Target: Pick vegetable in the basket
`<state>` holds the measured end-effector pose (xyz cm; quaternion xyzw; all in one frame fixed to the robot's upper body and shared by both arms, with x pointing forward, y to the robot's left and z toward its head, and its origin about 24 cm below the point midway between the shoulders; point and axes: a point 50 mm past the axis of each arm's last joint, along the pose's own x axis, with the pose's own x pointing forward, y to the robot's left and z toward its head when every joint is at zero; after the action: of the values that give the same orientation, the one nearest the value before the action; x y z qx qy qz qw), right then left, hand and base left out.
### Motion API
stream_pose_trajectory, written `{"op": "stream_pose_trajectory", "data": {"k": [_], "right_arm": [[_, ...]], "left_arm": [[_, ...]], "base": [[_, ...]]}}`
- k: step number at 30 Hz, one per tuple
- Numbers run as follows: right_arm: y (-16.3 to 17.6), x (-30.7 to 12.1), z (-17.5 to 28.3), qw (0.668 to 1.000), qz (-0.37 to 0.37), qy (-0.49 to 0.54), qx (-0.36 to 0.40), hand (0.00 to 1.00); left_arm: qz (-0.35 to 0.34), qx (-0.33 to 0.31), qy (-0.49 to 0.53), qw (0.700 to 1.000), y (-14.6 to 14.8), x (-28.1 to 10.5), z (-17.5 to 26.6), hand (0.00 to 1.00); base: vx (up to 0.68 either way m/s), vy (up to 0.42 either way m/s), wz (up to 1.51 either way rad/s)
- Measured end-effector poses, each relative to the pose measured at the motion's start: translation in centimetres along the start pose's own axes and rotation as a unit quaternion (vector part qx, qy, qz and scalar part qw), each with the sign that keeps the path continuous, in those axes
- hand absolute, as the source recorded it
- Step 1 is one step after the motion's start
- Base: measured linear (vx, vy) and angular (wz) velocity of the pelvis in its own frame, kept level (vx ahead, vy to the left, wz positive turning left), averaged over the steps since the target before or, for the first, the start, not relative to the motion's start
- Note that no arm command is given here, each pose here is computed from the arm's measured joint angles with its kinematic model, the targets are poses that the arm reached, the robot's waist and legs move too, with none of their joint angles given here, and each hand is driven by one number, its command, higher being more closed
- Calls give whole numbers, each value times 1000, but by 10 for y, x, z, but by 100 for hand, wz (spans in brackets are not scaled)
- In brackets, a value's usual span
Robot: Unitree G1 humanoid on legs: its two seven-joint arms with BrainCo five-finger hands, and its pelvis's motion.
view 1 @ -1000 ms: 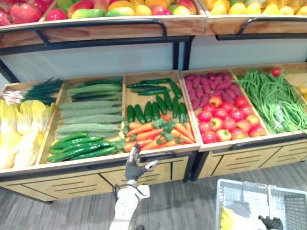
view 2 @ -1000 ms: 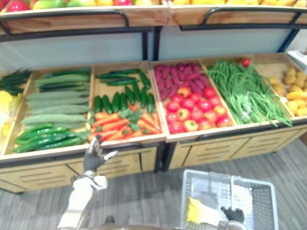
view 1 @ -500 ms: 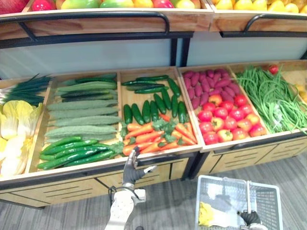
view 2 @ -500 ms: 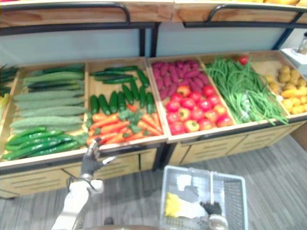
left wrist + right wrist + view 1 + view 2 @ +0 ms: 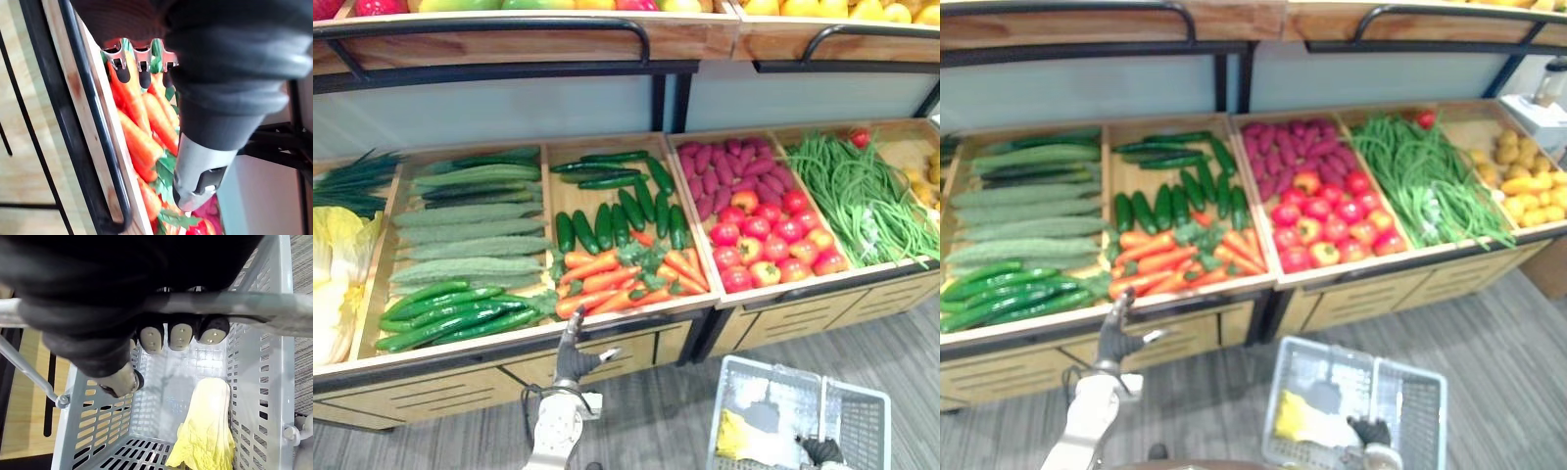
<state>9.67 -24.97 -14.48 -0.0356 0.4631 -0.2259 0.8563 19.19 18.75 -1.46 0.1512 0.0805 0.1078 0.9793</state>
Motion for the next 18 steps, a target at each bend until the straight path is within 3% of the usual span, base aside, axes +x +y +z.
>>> {"op": "stream_pose_trajectory", "data": {"k": [11, 18], "right_arm": [[-5, -1, -10, 1000, -14, 18, 14, 100], [-8, -1, -11, 999, -23, 23, 15, 100]], "left_arm": [[87, 97, -8, 991, 29, -2, -4, 0], [117, 174, -77, 975, 53, 3, 21, 0]], "base": [[-1, 1, 5], [0, 0, 0]]}}
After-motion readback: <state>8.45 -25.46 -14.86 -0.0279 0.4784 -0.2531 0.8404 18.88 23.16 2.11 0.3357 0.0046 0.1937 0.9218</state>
